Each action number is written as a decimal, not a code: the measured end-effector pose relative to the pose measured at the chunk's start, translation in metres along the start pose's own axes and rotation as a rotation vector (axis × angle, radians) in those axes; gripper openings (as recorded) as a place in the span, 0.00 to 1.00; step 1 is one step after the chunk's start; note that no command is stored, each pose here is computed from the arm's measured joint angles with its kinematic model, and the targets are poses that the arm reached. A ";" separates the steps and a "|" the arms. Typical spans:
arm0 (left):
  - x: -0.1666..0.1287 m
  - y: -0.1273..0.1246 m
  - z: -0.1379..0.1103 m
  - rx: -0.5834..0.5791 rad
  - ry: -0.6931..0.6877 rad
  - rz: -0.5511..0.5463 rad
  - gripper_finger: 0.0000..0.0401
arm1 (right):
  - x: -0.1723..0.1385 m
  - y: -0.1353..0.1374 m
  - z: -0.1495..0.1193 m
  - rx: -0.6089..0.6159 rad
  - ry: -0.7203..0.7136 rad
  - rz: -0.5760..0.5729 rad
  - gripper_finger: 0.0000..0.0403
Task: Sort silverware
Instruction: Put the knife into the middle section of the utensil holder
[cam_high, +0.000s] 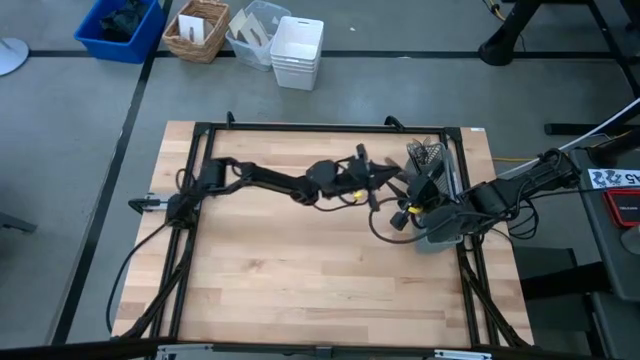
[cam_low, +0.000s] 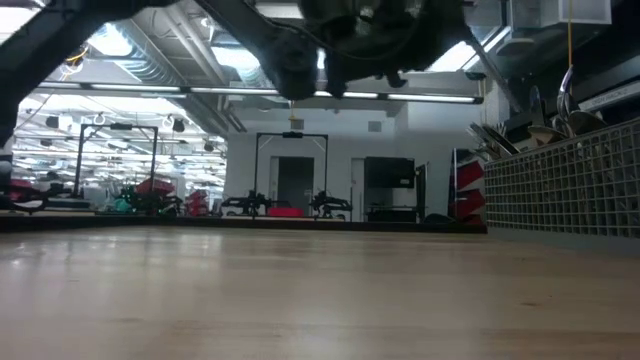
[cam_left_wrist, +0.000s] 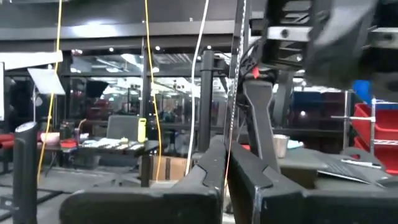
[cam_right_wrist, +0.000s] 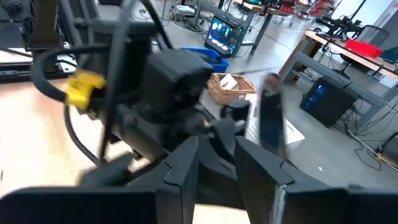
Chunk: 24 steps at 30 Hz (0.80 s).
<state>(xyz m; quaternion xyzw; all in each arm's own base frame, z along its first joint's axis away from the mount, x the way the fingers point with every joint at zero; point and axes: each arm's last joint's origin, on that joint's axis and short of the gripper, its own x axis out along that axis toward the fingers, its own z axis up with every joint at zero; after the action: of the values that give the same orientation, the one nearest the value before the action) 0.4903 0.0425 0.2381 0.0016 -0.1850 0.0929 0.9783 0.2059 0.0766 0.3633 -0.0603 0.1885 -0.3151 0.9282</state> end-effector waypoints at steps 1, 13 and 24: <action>0.005 0.002 -0.002 0.006 -0.004 0.002 0.00 | 0.000 0.000 0.000 0.000 0.000 0.000 0.26; 0.055 0.019 -0.037 0.045 0.094 -0.010 0.00 | 0.000 0.000 0.000 -0.033 0.000 -0.001 0.26; 0.061 0.023 -0.063 0.054 0.175 -0.005 0.01 | 0.000 0.000 0.000 -0.033 0.000 -0.001 0.26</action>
<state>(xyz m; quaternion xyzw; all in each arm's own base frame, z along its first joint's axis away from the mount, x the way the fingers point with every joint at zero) 0.5648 0.0786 0.2011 0.0203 -0.0960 0.0950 0.9906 0.2059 0.0765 0.3633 -0.0757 0.1937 -0.3122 0.9270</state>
